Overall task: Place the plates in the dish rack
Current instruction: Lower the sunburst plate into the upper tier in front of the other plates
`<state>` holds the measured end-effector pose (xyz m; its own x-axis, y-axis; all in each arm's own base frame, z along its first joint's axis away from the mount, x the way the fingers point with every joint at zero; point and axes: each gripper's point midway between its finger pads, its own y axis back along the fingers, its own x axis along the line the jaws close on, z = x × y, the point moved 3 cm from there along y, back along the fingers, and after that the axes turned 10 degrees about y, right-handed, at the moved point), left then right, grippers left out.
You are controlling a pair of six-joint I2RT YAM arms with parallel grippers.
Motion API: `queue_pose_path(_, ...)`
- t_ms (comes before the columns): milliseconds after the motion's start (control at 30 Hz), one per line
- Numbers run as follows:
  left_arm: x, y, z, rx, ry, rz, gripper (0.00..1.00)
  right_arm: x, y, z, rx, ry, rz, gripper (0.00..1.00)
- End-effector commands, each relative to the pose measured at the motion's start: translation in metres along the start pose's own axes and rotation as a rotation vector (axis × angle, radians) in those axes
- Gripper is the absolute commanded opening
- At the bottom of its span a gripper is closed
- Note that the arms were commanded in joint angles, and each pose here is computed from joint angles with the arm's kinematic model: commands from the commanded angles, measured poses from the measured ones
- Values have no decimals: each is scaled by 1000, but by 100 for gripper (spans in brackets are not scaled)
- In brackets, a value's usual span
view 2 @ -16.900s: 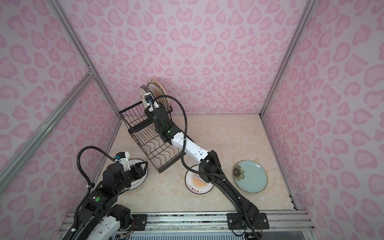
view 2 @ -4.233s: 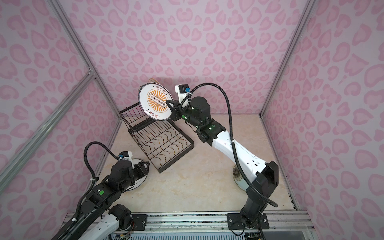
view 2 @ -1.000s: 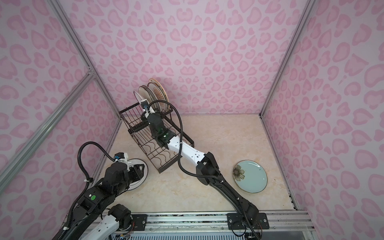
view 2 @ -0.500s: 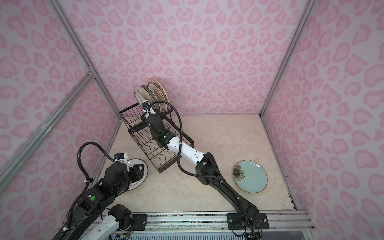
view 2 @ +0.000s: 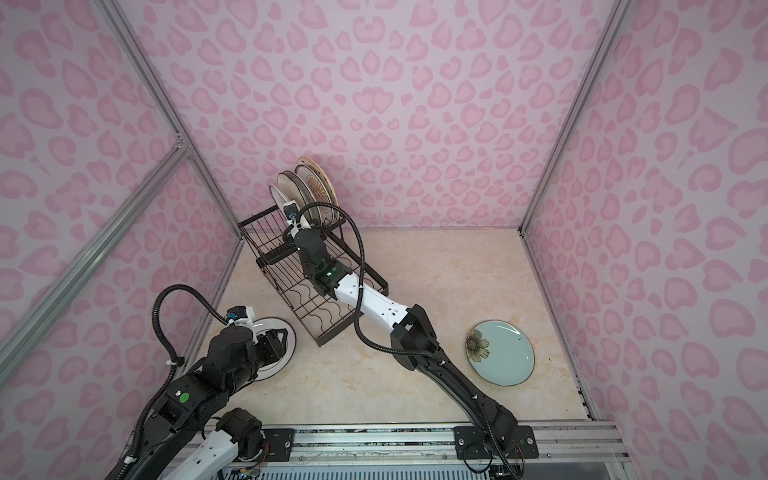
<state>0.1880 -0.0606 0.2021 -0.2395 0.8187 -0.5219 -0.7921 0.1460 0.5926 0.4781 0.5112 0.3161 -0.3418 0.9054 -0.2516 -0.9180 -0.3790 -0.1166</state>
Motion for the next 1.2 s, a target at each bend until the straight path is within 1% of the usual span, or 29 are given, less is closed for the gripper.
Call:
queue_pose_path(0, 2, 0, 1, -9, -5, 8, 56, -1, 0, 5, -34, -29, -15, 7)
queue_pose_path(367, 3, 1, 1, -11, -4, 9, 56, 0, 0, 3, -32, -32, -21, 14)
queue_pose_path(600, 4, 4, 2, -21, -1, 7, 56, 0, 0, 1, -30, -27, -22, 17)
queue_pose_path(1167, 5, 5, 1, -19, -1, 3, 56, -1, 3, 10, -32, -10, -30, 27)
